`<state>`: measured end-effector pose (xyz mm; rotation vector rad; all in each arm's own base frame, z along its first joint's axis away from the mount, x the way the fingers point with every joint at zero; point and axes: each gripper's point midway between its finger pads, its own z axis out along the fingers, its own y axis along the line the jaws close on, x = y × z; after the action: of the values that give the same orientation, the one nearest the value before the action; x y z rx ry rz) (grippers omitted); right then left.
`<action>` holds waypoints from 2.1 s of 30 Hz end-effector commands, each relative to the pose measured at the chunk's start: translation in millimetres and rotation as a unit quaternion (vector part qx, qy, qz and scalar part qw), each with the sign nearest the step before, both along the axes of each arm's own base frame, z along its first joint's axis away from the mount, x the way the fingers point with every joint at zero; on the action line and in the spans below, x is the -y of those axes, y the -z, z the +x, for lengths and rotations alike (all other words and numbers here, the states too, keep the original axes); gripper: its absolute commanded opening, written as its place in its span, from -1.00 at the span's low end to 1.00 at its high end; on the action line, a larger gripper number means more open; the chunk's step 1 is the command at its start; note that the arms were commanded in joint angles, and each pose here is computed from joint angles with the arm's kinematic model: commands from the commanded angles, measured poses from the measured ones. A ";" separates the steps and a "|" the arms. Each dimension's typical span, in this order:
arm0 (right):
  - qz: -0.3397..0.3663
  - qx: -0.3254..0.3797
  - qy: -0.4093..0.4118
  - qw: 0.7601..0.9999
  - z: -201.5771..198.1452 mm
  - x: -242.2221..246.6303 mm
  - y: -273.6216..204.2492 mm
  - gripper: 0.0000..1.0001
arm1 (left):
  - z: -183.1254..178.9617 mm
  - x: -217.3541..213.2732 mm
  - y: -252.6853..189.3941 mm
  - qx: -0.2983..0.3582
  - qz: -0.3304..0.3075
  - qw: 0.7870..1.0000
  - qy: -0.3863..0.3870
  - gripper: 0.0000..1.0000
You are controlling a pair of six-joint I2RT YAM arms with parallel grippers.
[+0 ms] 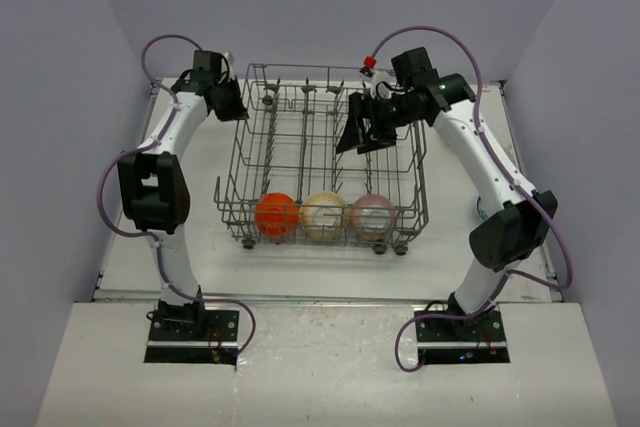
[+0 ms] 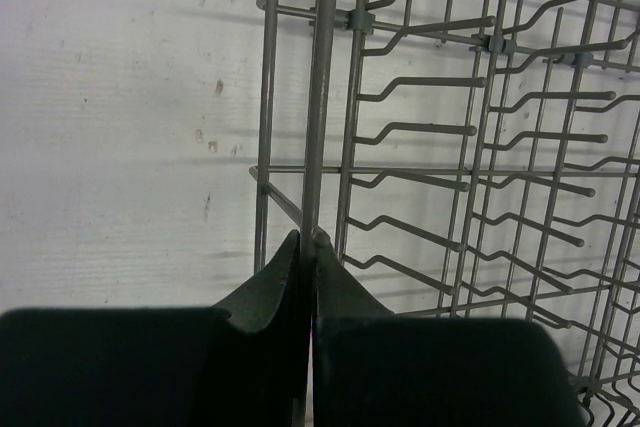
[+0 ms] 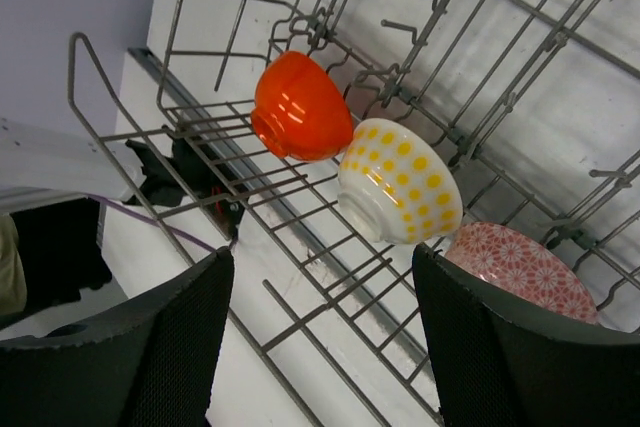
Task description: Unload the bowls from the dish rack
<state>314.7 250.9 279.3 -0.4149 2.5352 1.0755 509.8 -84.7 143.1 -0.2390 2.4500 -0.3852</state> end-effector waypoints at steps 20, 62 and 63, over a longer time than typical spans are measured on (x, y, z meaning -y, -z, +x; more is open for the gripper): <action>0.023 -0.117 -0.165 0.979 -12.8 -74.5 102.2 0.57 | 0.5 -16.4 19.8 -0.027 -0.008 0.998 -0.059 -1.00; -0.035 -0.150 -0.155 0.976 -26.8 -57.2 145.4 0.16 | 0.7 -14.5 36.3 -0.028 -0.014 0.998 -0.052 -1.00; -0.029 -0.149 -0.157 0.976 -29.9 -57.2 141.1 0.16 | 1.5 -14.4 36.7 -0.028 -0.014 0.998 -0.052 -1.00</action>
<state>310.9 312.5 101.5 -0.7251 2.8483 1.1924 519.5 -89.7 144.3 -0.2416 2.3739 -0.4610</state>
